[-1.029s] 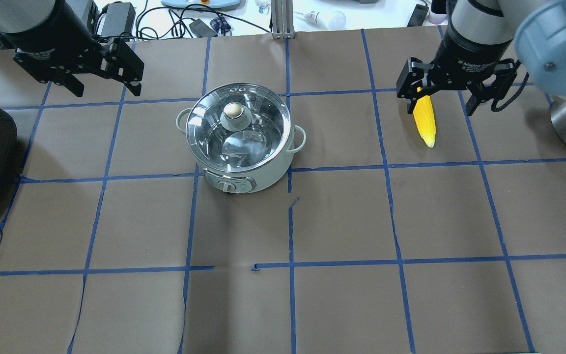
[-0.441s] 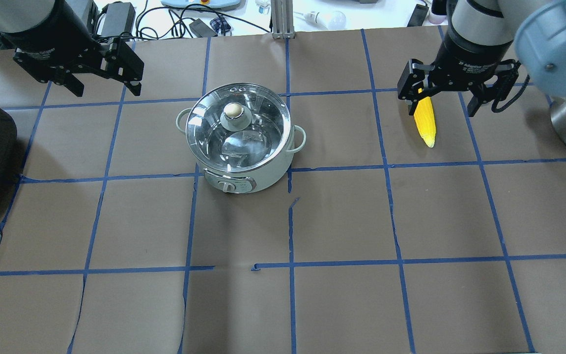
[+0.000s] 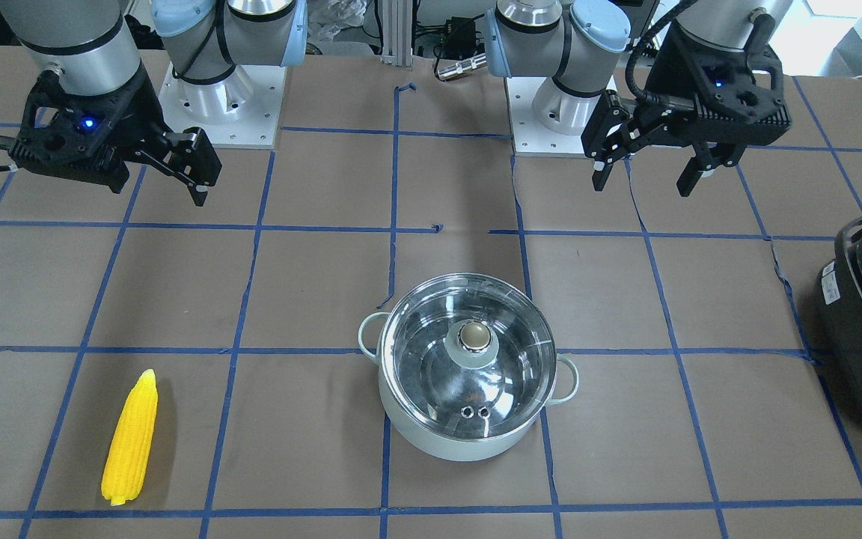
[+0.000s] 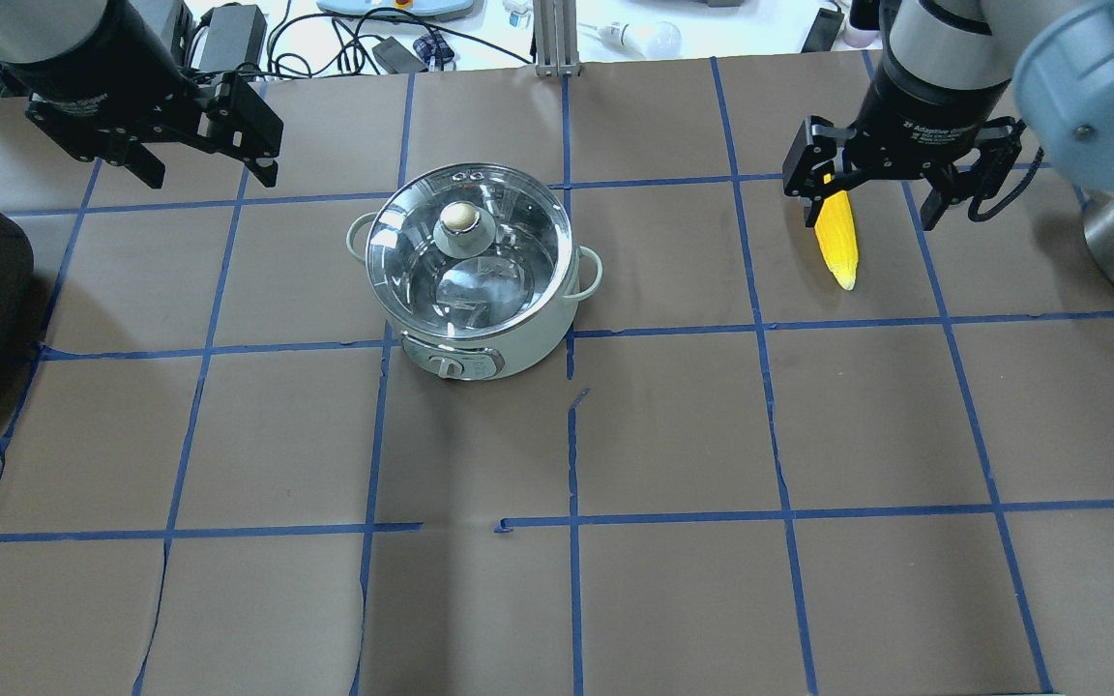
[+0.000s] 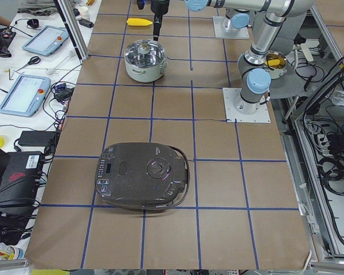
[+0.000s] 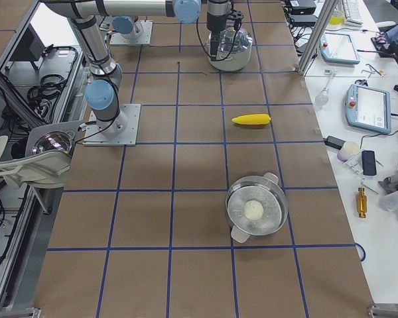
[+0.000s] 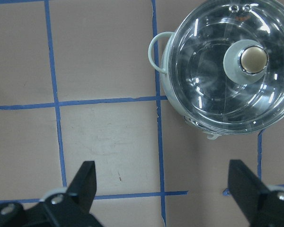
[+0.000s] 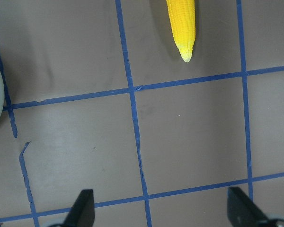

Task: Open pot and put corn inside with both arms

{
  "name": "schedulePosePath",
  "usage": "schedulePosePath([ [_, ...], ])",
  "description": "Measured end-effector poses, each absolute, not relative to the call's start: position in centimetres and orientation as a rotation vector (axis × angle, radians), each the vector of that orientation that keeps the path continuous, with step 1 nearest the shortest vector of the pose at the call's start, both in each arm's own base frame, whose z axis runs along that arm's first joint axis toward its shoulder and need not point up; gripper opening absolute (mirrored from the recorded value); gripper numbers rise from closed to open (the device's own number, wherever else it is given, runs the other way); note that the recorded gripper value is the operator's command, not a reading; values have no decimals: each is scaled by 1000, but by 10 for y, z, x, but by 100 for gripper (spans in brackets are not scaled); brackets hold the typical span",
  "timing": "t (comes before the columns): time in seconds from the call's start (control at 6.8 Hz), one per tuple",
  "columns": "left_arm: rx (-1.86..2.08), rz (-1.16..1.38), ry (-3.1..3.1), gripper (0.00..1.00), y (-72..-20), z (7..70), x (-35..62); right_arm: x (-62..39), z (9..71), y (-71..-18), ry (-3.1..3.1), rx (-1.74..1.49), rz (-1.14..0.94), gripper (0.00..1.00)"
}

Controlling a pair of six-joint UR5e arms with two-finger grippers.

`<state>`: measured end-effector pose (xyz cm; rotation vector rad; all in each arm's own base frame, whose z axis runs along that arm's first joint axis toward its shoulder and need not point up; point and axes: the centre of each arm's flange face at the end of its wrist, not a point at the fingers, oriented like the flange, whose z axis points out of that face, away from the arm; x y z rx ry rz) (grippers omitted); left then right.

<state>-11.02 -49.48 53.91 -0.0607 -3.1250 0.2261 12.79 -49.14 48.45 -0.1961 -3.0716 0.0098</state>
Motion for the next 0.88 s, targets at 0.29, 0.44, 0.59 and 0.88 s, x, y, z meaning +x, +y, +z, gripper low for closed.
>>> schedulePosePath([
  [0.29,-61,226,-3125,100,-495,539,-110,128,484,-491,-3071,-196,10,100],
  [0.44,-61,226,-3125,100,-495,539,-110,128,484,-492,-3071,-196,9,100],
  [0.59,-60,226,-3124,100,-495,539,-110,127,484,-492,-3072,-195,9,100],
  [0.88,-54,222,-3126,100,-497,538,-110,124,484,-497,-3075,-204,28,100],
])
